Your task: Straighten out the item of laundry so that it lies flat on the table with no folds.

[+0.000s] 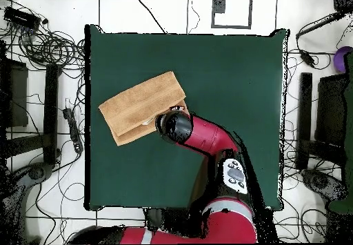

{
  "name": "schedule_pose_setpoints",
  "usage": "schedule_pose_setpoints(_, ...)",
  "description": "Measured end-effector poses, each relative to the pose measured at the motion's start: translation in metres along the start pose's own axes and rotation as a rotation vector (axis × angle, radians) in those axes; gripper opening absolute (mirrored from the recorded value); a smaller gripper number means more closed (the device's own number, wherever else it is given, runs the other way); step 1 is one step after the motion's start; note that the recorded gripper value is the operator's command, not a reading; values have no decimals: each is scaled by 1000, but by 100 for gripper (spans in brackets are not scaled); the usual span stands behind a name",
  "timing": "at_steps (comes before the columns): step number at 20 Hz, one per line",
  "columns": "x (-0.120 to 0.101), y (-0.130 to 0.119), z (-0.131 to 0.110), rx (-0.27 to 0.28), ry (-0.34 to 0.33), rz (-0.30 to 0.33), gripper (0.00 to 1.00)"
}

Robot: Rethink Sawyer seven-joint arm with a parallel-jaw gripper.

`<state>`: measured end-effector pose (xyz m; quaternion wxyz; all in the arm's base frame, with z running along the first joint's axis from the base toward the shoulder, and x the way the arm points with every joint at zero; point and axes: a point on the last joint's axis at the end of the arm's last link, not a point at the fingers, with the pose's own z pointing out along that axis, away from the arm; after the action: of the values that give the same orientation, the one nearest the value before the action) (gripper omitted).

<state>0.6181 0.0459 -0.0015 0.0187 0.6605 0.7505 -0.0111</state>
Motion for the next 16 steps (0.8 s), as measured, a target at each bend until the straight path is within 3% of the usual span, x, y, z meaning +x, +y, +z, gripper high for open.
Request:
schedule_pose_setpoints(9, -1, 13, -1, -17, -3, -5, 100)
schedule_pose_setpoints(16, 7, 1, 25, 18, 16, 3, 100)
